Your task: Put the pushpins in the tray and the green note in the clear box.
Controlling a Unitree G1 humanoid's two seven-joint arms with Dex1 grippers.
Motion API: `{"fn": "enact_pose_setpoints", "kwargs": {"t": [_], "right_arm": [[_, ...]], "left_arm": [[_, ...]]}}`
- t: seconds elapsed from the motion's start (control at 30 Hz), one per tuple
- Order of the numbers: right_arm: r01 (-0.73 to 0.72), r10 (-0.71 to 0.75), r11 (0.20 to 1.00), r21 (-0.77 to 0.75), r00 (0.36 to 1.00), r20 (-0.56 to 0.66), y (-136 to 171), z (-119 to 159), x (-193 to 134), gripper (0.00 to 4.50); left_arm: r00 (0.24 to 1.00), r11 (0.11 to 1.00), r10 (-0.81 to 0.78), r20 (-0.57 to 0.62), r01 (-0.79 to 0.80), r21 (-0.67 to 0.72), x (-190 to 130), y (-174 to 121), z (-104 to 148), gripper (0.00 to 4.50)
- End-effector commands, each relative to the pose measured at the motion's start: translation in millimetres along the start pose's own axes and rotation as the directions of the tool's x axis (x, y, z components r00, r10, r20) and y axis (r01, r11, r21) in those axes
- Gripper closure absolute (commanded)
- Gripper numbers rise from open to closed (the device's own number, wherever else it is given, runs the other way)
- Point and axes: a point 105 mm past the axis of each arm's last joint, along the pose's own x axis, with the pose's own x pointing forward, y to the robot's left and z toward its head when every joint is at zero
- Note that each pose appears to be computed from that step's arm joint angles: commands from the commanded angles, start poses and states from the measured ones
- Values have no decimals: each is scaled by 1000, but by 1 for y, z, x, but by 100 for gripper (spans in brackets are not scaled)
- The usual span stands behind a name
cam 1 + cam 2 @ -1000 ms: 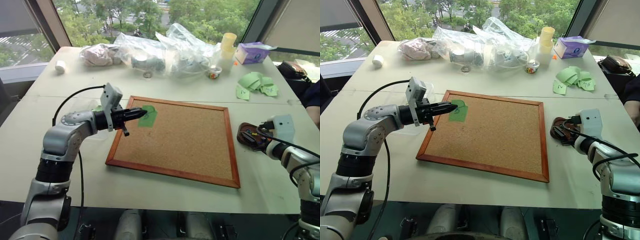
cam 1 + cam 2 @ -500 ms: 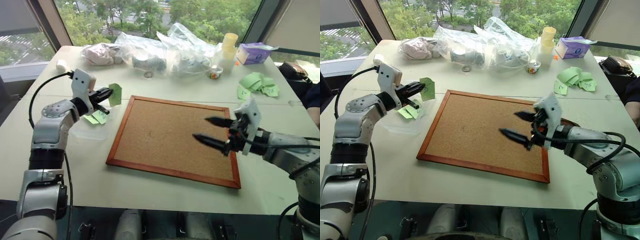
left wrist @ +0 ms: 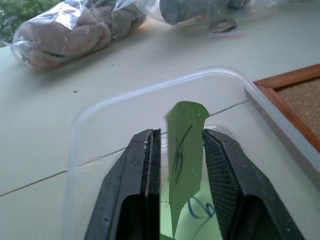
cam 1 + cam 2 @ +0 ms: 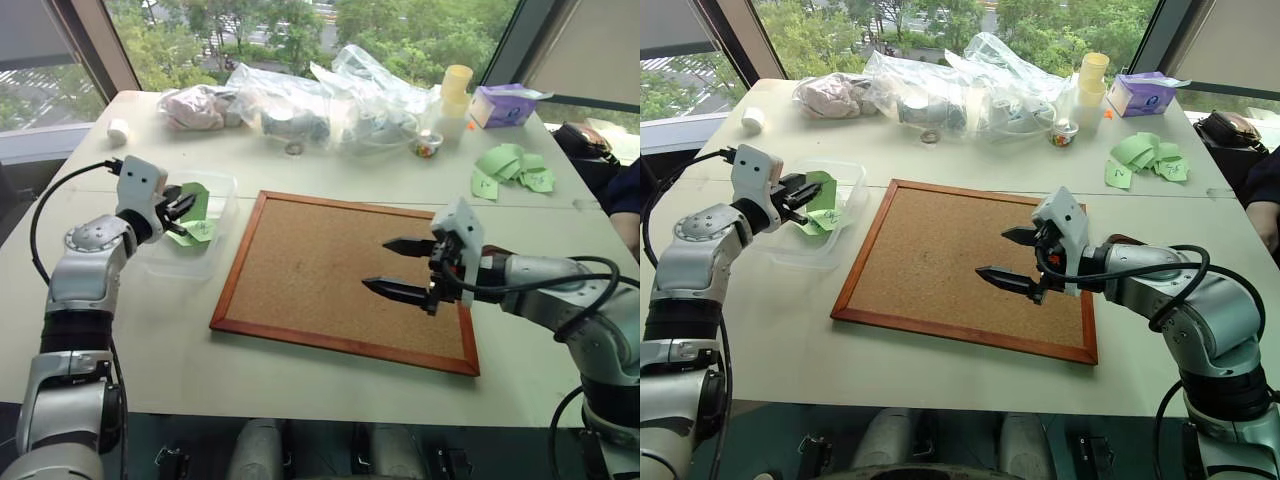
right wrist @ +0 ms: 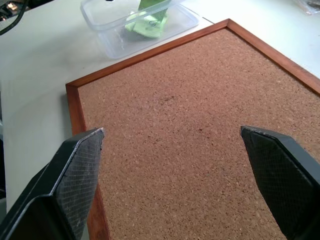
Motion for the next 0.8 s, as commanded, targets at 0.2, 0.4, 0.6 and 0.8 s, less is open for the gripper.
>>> {"fn": "enact_pose_setpoints", "kwargs": {"t": [0.2,0.4,0.6,0.8], "right_arm": [[13,-12,998,-64,1000,10,-5,9,-1,0],[36,-35,998,-59,999,13,-8,8,-3,0],[107,-108,993,-41,994,-31,-16,-5,-24,0],[157,-159,987,-39,986,-54,-17,-13,-40,0]], "left_arm": [[994,998,-64,87,65,-10,-9,0,30,11],[952,955,-265,153,281,-96,-10,-38,46,11],[674,671,-716,184,736,-87,-35,-134,64,11],[534,530,-840,101,846,-64,-44,-169,46,11]]}}
